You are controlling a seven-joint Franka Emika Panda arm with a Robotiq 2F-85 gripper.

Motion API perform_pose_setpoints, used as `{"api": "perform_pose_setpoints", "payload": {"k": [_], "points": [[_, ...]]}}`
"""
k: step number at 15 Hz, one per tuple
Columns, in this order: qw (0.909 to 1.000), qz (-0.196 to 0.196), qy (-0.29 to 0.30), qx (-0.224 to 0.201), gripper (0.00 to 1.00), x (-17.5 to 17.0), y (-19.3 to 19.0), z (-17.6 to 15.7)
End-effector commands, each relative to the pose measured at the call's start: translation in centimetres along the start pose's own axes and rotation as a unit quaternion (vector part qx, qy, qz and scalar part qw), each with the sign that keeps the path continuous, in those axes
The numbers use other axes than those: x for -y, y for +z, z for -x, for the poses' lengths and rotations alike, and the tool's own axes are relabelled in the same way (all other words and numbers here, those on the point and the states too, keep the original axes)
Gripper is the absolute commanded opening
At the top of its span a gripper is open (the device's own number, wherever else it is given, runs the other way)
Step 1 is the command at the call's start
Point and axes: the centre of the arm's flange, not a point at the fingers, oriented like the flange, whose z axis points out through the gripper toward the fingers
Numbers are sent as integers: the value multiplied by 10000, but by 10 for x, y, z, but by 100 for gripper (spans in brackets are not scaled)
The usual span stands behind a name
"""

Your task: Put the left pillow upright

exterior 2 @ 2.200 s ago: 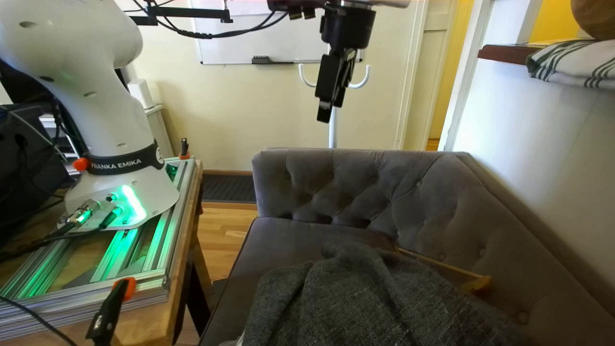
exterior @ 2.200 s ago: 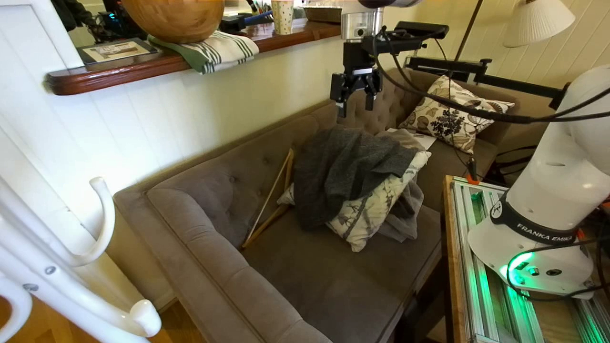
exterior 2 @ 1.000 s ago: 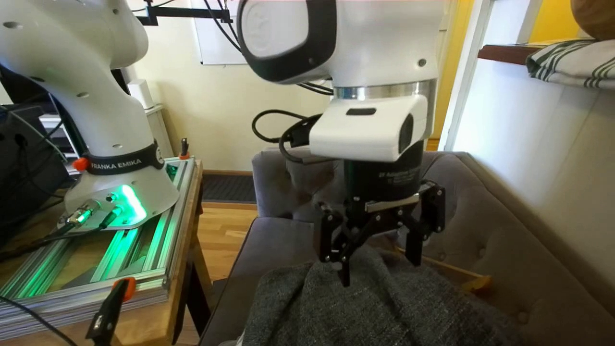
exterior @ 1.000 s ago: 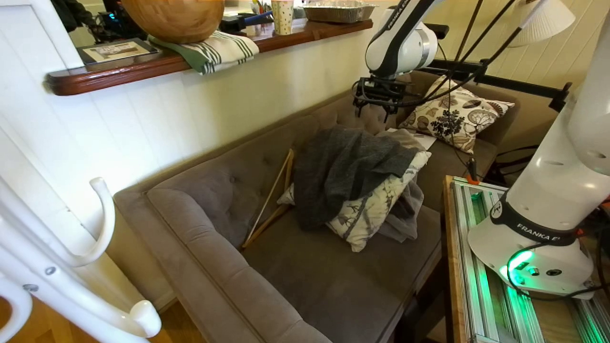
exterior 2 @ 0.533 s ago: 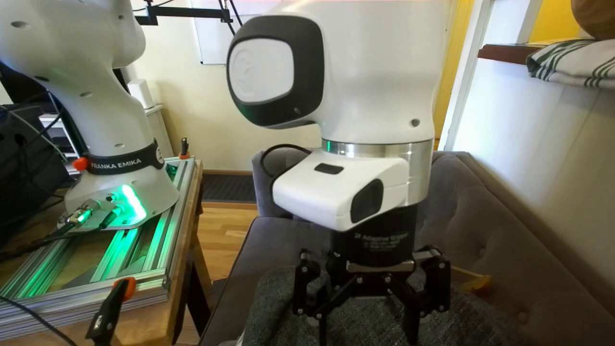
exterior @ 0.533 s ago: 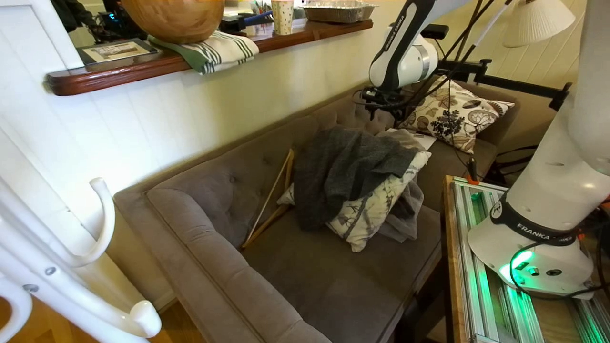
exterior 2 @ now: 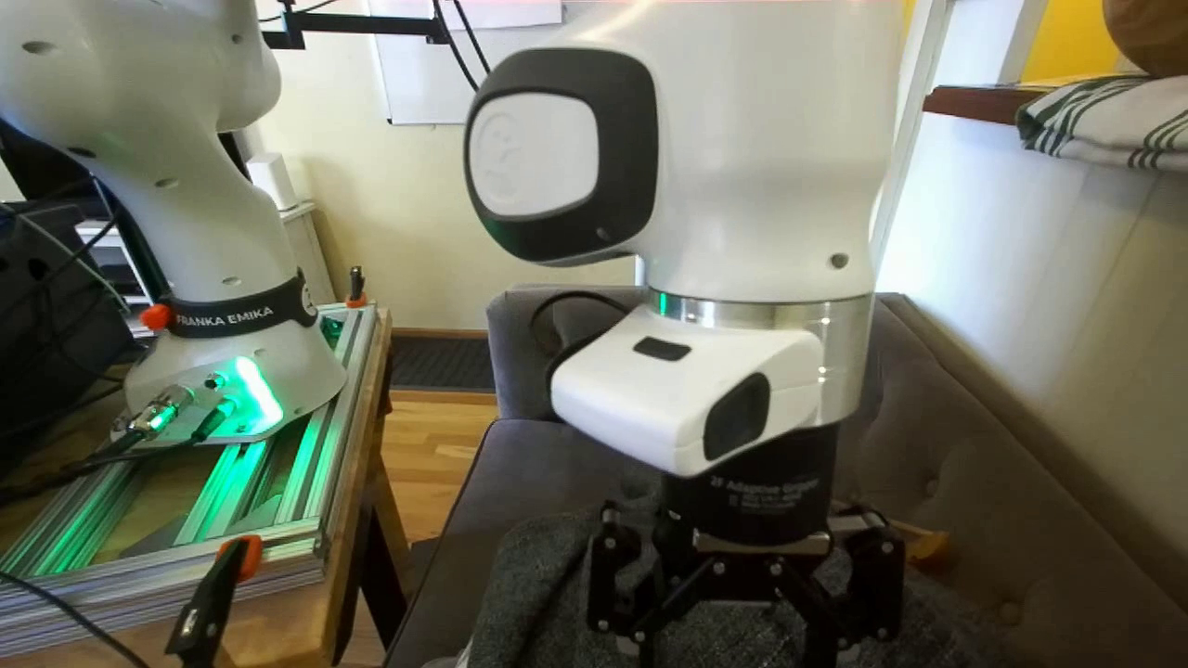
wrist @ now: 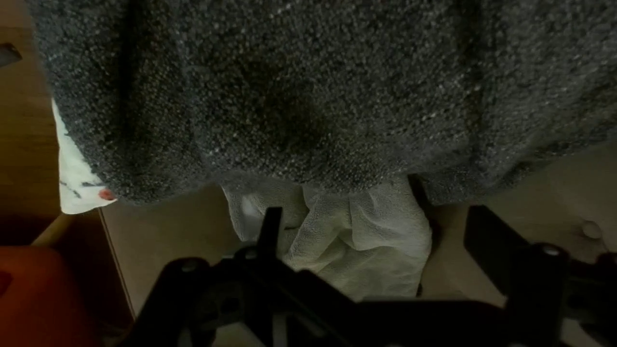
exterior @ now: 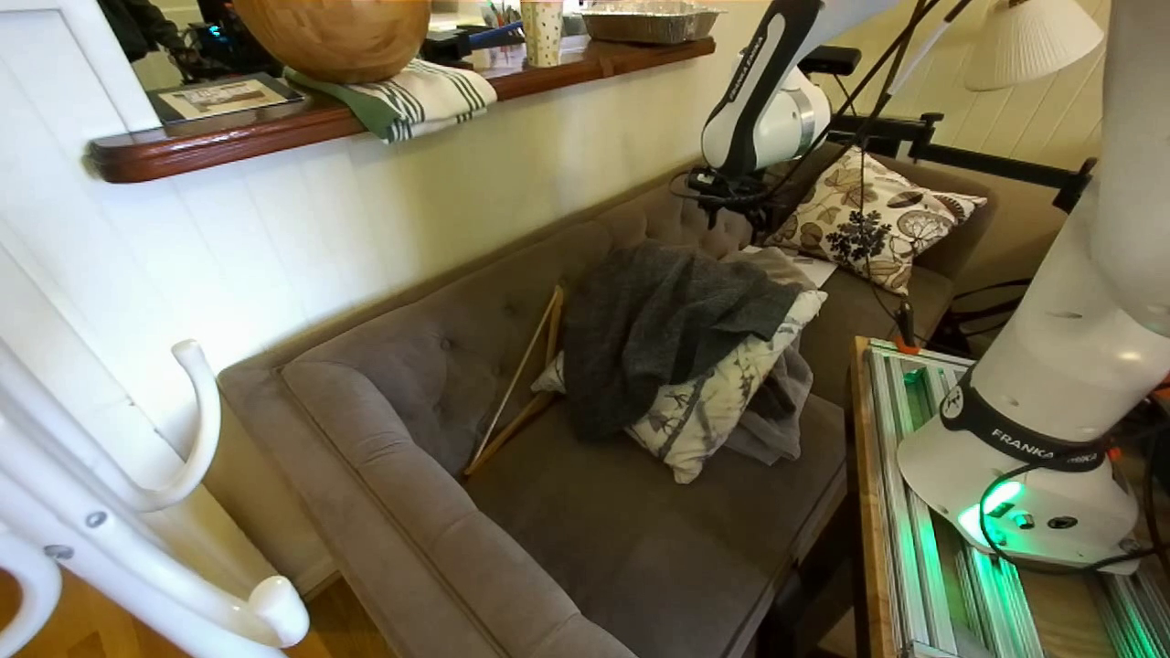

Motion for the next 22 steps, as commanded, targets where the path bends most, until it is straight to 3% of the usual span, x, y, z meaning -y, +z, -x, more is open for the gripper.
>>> {"api": "perform_pose_setpoints", "payload": {"k": [1, 6, 10, 16, 22], "points": [[9987, 152, 480, -61, 66, 36, 38, -30], [9969, 320, 709, -101, 31, 58, 89, -56], [9963, 358, 736, 273, 2, 72, 130, -72], [9851, 366, 815, 1468, 0, 74, 172, -96], [9833, 567, 260, 1707, 0, 72, 201, -82]]}}
